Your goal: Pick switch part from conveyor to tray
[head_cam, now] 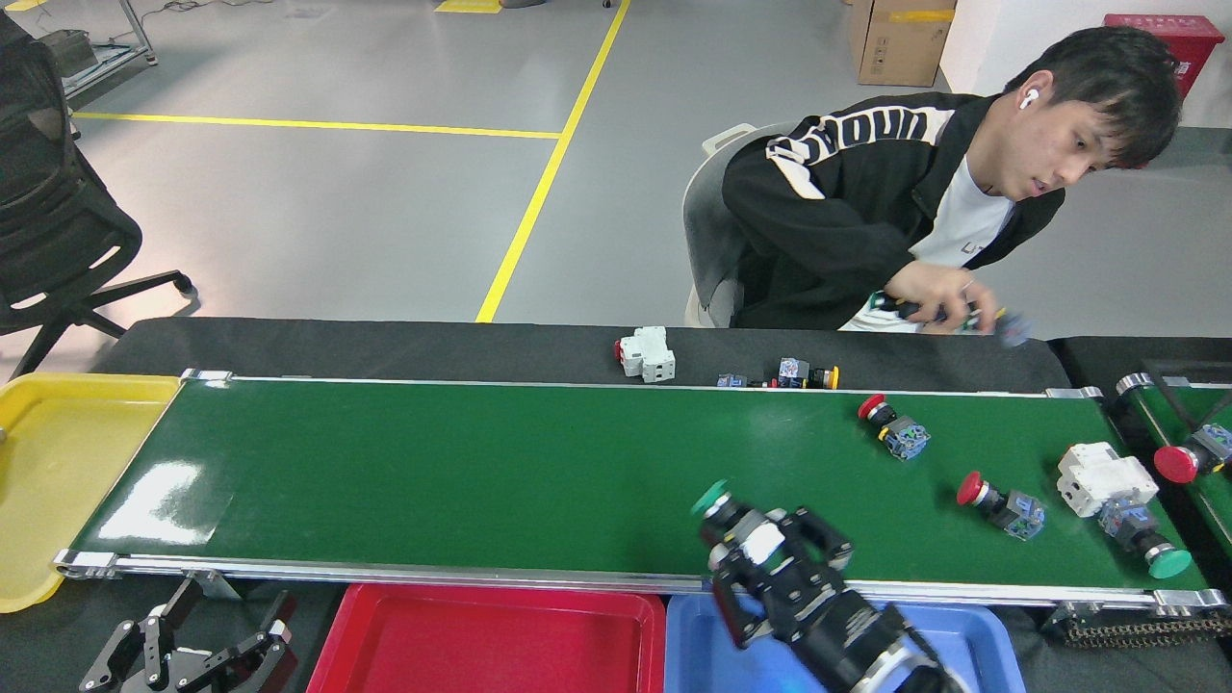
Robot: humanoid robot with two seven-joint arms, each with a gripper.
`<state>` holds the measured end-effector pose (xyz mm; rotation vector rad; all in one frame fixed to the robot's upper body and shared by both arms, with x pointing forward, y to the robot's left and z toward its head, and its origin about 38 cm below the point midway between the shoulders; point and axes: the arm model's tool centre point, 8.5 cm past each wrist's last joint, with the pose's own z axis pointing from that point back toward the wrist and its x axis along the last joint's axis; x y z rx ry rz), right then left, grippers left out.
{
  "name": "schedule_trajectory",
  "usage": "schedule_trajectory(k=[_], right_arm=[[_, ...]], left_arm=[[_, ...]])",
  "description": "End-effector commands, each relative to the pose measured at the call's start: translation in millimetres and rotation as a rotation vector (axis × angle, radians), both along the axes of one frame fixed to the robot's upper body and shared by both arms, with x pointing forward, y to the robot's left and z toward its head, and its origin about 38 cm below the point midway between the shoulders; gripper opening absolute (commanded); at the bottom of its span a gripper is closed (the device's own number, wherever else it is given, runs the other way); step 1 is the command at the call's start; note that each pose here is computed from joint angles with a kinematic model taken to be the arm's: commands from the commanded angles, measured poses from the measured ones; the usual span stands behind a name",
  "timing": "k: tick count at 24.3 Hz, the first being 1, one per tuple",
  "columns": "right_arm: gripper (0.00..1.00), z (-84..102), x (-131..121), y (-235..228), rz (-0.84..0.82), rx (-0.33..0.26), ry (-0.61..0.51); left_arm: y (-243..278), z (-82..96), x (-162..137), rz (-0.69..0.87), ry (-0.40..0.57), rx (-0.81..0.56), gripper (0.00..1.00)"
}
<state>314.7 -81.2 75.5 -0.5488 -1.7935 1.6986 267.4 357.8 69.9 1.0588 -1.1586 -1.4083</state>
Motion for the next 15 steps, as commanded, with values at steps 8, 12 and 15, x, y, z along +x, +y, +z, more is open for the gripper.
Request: schedule_trajectory(k=[8,12,15], right_arm=[[0.97,-1.0,0,39,-0.067,-0.041,0.064],[0.97,17.9,26,-2,-0.249,-0.005,0.028],[0.97,27.1,53,-75,-0.515,0.017,0.017]], left_arm=[[1,6.2,2,-0.001,-0.017,0.012,1.00],[1,5.8,1,-0.001,-0.016,0.012,1.00],[1,5.4,1,-0.001,-0.014,0.012,1.00]])
